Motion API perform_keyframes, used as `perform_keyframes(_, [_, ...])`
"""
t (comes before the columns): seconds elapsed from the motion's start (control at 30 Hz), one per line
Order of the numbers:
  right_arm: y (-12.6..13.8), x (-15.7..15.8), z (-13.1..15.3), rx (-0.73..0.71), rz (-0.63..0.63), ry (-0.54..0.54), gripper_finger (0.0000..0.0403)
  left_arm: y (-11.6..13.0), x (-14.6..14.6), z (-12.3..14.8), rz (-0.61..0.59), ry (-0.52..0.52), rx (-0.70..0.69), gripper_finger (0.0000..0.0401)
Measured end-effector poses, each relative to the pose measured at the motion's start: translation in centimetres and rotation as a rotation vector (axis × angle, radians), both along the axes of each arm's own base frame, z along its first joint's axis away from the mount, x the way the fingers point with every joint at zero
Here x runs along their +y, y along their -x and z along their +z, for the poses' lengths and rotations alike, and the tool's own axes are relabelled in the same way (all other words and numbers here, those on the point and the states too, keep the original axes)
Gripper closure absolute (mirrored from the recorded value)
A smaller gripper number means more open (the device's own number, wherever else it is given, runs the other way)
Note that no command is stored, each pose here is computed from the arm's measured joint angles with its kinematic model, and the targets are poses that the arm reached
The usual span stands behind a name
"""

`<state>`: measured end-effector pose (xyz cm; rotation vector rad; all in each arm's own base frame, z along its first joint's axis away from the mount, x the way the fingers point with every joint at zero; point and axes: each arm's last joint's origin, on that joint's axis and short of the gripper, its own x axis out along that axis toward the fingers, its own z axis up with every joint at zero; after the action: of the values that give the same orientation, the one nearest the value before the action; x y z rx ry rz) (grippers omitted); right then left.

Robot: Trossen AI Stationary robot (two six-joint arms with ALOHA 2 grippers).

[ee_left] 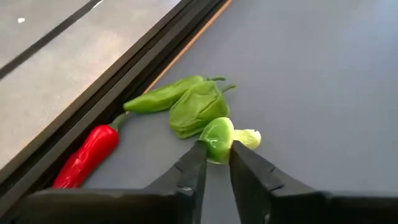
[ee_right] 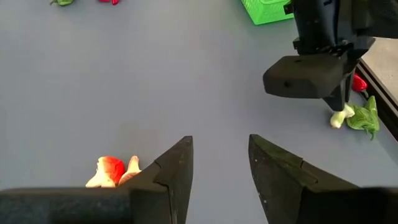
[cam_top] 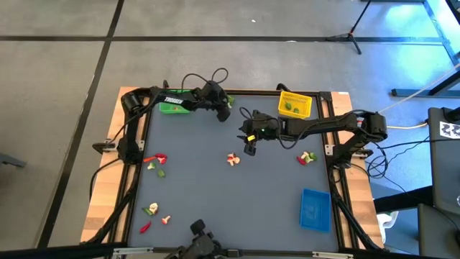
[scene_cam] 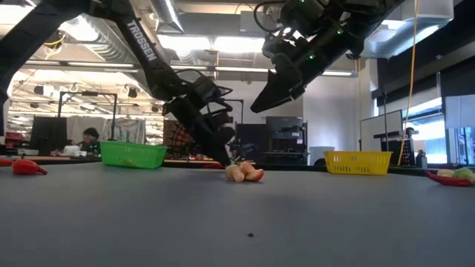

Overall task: Sort produce into baskets
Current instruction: Put the green mushroom into the green bin

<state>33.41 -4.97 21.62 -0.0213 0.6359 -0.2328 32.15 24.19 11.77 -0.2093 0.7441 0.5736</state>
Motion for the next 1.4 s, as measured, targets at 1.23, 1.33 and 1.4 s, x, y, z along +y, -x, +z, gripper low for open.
perform_keyframes(1.23, [1.4,0.1,-1.3,0.199,-0.025,-0.003,0.0246,13.0,-5.2,16.5,0.158,-0.021,0.26,0.0396])
perform_keyframes(1.33, [1.4,0.1,-1.3,0.2,-0.025,-0.003,0.0246,13.7,-4.6,16.0,0.197,0.02,0.294,0.0399])
perform_keyframes(1.4, [1.4,0.1,-1.3,0.201,-0.025,-0.003,0.0246,14.0,-4.2,15.5,0.218,0.046,0.321,0.0399])
